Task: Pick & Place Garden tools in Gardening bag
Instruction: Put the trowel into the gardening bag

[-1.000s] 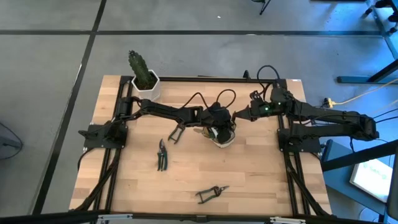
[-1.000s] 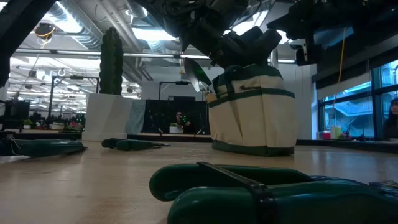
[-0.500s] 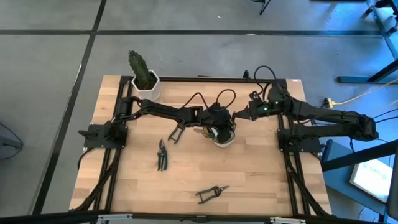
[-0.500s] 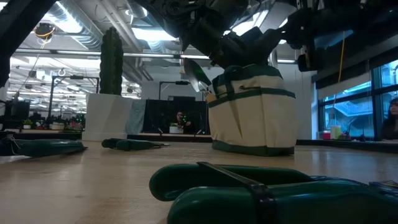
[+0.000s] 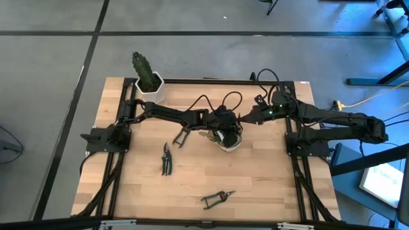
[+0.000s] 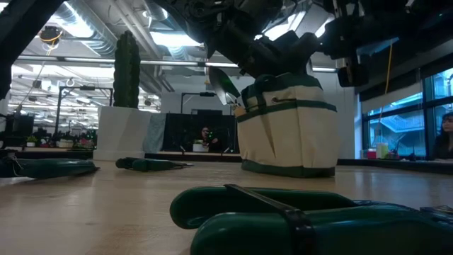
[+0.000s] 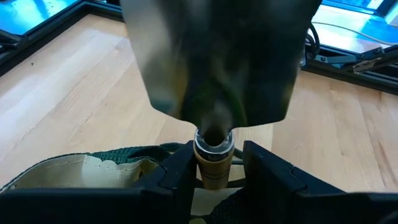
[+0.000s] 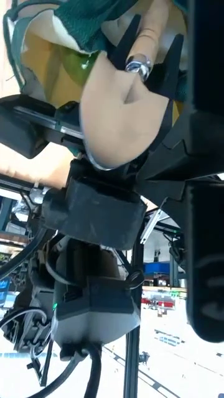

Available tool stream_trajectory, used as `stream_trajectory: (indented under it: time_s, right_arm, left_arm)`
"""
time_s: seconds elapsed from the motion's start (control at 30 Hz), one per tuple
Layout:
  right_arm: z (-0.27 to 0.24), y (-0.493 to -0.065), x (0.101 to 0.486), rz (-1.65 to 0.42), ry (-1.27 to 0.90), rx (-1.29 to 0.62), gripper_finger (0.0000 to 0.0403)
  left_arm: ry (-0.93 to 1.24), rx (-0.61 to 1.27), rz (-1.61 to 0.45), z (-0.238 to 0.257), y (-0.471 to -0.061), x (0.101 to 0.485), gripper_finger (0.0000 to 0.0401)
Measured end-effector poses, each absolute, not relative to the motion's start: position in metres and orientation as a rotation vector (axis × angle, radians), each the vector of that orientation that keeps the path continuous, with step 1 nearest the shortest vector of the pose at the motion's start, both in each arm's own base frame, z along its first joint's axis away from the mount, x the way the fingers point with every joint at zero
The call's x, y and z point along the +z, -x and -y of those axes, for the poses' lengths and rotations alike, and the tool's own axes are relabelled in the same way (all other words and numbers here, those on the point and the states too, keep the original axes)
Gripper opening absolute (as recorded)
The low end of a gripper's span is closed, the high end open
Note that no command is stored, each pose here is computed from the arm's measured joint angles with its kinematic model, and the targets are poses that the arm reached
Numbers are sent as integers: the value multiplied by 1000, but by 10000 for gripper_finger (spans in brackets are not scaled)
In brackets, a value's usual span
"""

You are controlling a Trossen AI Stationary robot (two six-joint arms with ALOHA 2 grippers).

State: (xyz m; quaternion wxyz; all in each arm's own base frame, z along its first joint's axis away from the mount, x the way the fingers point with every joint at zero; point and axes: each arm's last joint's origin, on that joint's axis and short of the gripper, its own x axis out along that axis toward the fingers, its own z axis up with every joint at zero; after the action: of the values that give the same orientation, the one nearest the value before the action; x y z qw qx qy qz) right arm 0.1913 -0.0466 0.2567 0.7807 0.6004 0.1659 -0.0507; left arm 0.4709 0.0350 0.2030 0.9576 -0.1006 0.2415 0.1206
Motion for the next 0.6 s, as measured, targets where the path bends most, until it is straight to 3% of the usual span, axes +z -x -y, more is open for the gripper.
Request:
stream_trajectory:
  time_s: [0.13,0.3,0.6]
  right_arm:
    - [46,-190,258,-351,-1297,-96,0]
    - [54,-185,273,-200,-1317,-81,0]
    - [66,-182,267,-208,-1346,-164,0]
  left_arm:
    - [202,230,-497,-35,-471,203,142]
    - [190,225,-509,-34,-470,202,144]
    - [188,223,-515,-33,-470,202,133]
